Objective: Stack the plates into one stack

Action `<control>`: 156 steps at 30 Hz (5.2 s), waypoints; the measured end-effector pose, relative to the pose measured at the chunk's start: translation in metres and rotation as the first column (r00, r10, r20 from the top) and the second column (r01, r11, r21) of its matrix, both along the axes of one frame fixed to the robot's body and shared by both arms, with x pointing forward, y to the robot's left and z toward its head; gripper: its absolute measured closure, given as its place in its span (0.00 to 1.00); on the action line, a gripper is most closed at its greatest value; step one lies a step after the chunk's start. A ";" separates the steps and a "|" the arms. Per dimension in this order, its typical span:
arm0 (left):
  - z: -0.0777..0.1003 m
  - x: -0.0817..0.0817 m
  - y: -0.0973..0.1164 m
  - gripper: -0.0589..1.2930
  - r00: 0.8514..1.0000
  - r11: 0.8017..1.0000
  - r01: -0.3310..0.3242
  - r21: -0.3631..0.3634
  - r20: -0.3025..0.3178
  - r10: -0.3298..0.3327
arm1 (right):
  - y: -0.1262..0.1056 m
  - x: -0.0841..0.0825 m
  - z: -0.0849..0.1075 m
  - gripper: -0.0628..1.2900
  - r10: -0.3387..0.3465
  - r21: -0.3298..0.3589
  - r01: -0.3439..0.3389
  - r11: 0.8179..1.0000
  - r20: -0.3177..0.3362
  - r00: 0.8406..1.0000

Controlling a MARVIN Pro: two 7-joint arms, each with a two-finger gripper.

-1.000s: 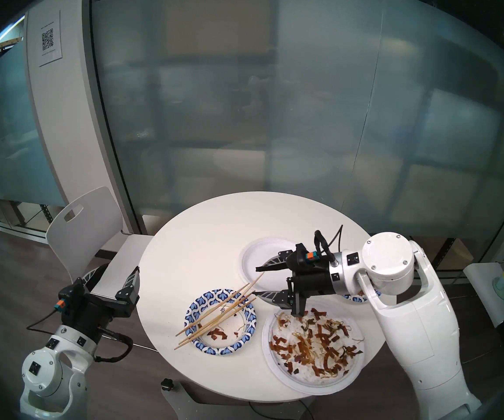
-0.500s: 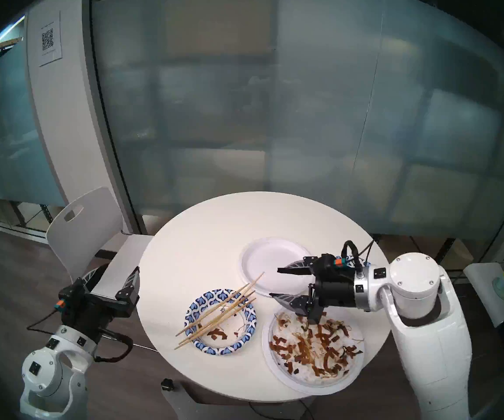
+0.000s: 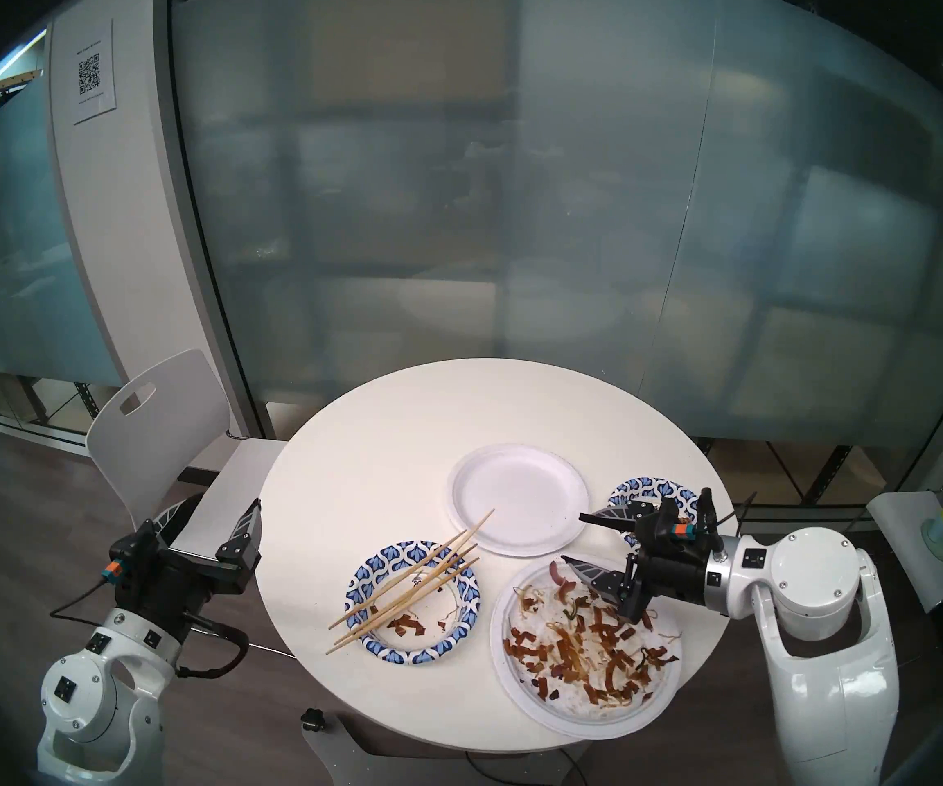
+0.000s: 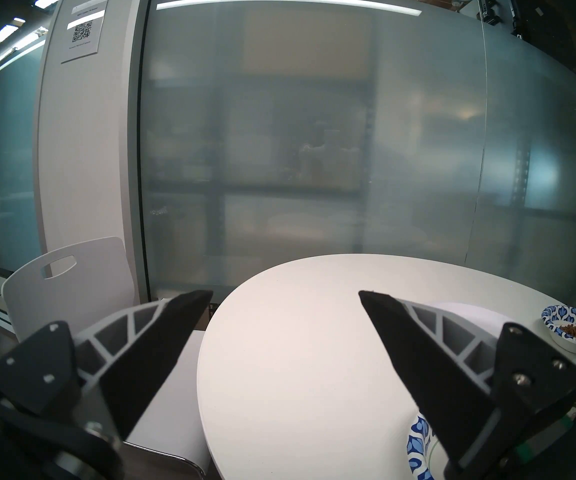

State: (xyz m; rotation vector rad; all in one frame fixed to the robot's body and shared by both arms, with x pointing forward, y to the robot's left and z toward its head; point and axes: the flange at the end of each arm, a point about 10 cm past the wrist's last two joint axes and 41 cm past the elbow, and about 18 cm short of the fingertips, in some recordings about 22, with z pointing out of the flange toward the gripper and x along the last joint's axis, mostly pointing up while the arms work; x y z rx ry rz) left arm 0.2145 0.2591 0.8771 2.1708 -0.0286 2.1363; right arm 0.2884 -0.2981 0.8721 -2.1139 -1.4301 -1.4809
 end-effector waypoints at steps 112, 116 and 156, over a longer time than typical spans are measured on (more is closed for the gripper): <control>0.000 0.000 0.000 0.06 1.000 1.000 0.000 0.000 0.000 0.000 | 0.013 0.134 -0.052 0.60 0.398 -0.520 -0.333 0.786 0.013 0.918; 0.000 0.000 0.000 0.06 1.000 1.000 0.000 0.000 0.000 0.000 | 0.013 0.135 -0.051 0.65 0.397 -0.521 -0.330 0.787 0.019 0.918; 0.000 0.000 0.000 0.06 1.000 1.000 0.000 0.000 0.000 0.000 | -0.010 0.051 0.009 0.97 0.466 -0.646 -0.223 0.730 0.231 0.854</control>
